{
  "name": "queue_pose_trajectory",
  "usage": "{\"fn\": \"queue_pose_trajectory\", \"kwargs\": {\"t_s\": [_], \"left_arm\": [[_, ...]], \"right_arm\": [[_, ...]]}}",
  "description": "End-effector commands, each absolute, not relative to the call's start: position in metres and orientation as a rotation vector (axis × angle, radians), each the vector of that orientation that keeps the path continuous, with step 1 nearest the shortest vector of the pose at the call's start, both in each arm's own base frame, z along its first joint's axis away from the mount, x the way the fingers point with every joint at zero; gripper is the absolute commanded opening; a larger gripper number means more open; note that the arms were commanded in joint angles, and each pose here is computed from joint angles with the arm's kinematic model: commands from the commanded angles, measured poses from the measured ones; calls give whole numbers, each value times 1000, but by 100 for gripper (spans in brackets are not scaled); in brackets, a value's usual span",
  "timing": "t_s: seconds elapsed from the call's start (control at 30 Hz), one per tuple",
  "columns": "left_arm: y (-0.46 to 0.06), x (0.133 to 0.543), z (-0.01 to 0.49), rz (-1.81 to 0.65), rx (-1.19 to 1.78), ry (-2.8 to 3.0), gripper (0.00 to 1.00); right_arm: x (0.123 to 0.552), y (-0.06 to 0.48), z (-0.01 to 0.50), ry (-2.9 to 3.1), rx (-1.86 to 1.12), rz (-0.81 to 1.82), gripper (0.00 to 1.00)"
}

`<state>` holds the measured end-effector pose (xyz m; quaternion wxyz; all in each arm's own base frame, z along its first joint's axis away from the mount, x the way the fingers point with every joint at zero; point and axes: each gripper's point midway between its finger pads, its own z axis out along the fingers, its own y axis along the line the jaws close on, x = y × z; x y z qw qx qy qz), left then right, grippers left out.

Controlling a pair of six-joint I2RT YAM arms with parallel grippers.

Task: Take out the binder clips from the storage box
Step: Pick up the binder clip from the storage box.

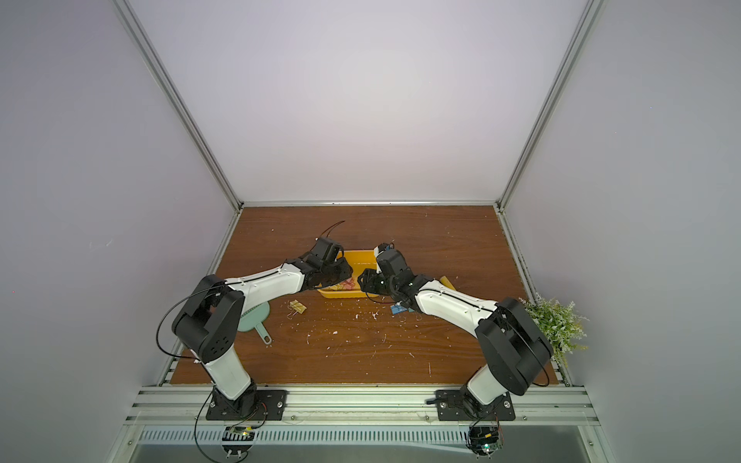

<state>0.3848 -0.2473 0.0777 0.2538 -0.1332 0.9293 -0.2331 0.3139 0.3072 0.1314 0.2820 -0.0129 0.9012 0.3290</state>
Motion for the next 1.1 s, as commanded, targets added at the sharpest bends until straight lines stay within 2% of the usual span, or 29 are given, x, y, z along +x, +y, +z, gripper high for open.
{"fn": "queue_pose_trajectory", "kwargs": {"t_s": [0.0,0.23,0.63,0.83,1.07], "left_arm": [[-241,392,80,-604,-398,2512,40],[-233,398,81,-553,-418,2496,39],[-236,400,81,-573,-421,2491,26],[-238,400,80,-586,-424,2496,26],[-240,398,82,-607,-419,2496,19]], "right_arm": [[316,311,147,2375,-36,913,47],[316,309,144,2384,-30,895,47],[316,306,143,2391,-24,878,47],[316,305,145,2386,-22,872,47],[316,303,145,2383,-21,864,47]]}}
